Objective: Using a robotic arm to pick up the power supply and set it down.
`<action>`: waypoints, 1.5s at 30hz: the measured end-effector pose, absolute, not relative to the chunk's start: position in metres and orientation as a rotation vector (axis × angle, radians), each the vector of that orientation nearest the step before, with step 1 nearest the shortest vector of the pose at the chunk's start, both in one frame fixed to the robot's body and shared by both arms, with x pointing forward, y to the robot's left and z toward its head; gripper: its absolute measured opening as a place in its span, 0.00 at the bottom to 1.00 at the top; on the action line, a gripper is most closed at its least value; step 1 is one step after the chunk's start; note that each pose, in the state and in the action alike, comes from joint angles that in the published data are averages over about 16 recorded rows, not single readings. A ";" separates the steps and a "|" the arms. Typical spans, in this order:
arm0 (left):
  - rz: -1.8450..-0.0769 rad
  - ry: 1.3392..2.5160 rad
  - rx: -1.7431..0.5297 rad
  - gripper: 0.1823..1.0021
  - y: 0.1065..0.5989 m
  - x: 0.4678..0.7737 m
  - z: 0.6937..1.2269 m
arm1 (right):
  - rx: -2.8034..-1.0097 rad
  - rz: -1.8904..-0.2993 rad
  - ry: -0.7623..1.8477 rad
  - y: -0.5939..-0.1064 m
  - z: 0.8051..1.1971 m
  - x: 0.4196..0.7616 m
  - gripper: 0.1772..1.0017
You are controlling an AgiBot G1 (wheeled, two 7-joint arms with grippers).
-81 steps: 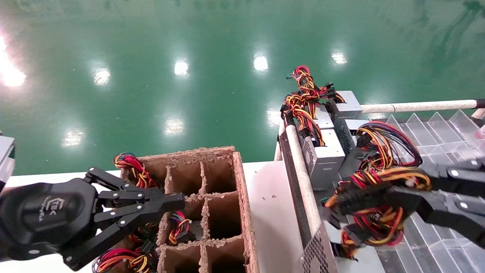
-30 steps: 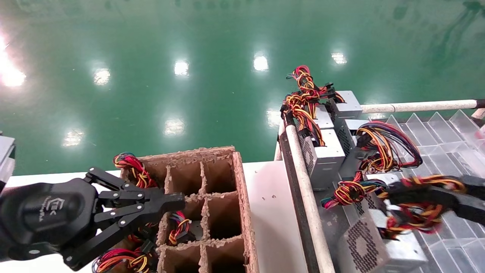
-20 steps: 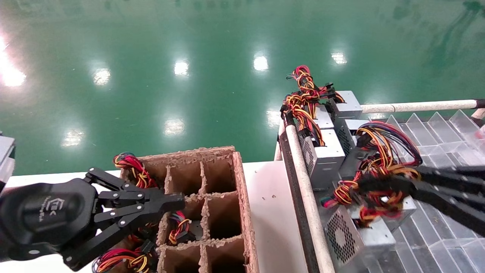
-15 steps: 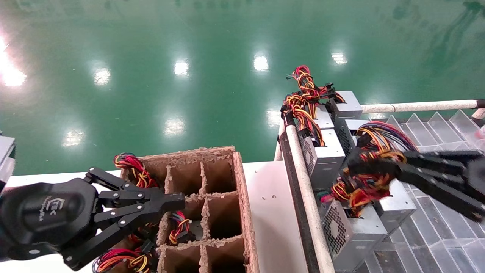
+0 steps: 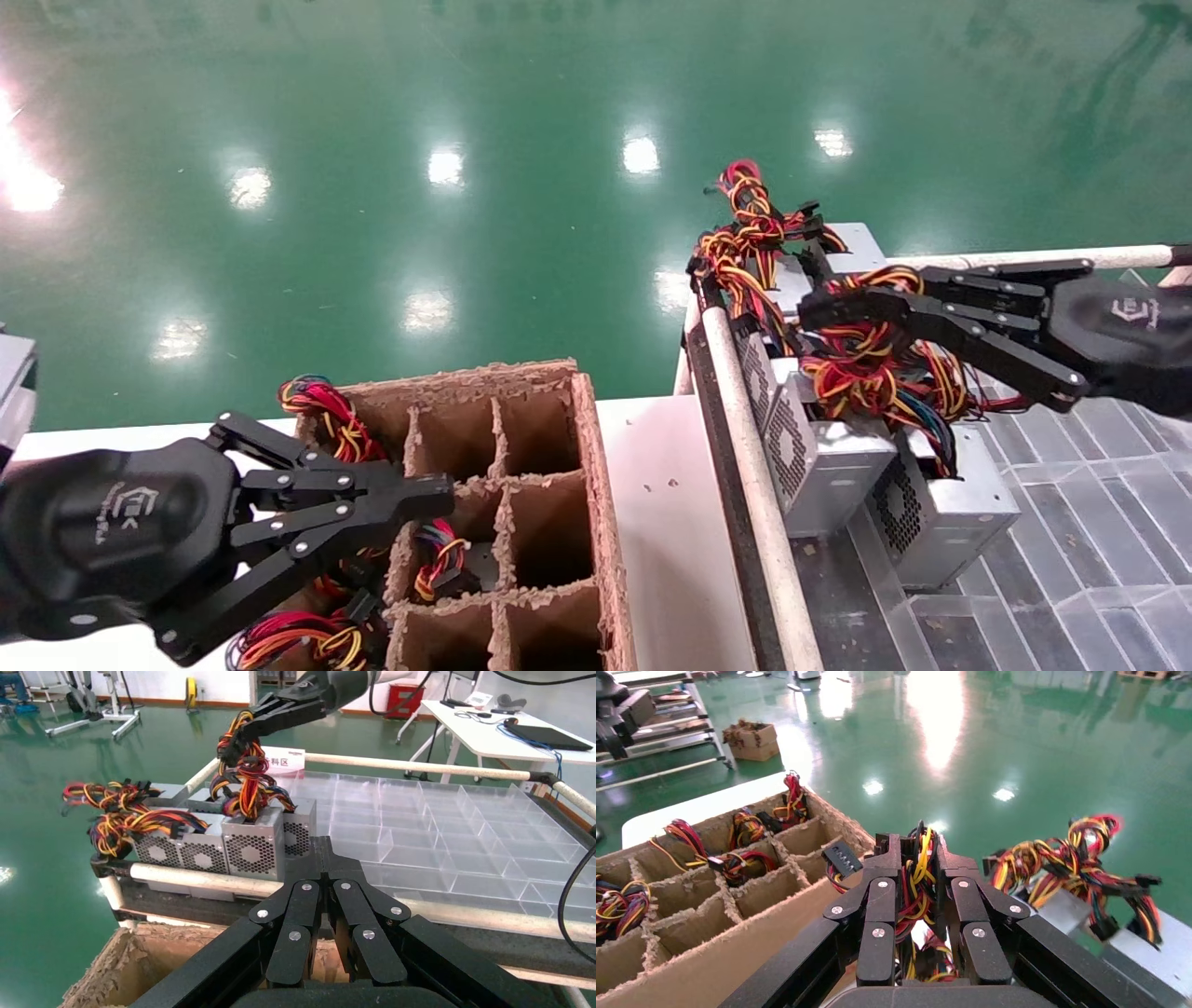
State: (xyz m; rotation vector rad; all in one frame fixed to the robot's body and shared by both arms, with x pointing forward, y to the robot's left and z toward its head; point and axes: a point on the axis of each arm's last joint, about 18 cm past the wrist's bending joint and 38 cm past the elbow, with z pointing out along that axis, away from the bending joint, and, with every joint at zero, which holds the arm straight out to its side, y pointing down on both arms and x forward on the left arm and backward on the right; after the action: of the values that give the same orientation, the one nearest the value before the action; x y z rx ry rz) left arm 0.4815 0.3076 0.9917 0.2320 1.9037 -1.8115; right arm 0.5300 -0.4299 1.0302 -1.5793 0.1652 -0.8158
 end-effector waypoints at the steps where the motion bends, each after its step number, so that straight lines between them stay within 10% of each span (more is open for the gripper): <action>1: -1.811 1.904 0.232 0.01 0.308 0.482 0.992 | -1.582 -0.813 0.164 -0.429 1.030 0.532 0.10; 26: -1.811 1.904 0.232 0.01 0.308 0.482 0.992 | -1.625 -0.764 0.202 -0.428 1.022 0.535 0.12; 45: -1.811 1.904 0.232 0.01 0.308 0.482 0.992 | -1.605 -0.849 0.095 -0.393 1.068 0.526 0.42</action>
State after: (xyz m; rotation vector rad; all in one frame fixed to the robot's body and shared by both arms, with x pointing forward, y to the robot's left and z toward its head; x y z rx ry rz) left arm 0.4815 0.3076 0.9917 0.2320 1.9037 -1.8115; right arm 0.5261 -0.3933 1.0685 -1.6051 0.0948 -0.8487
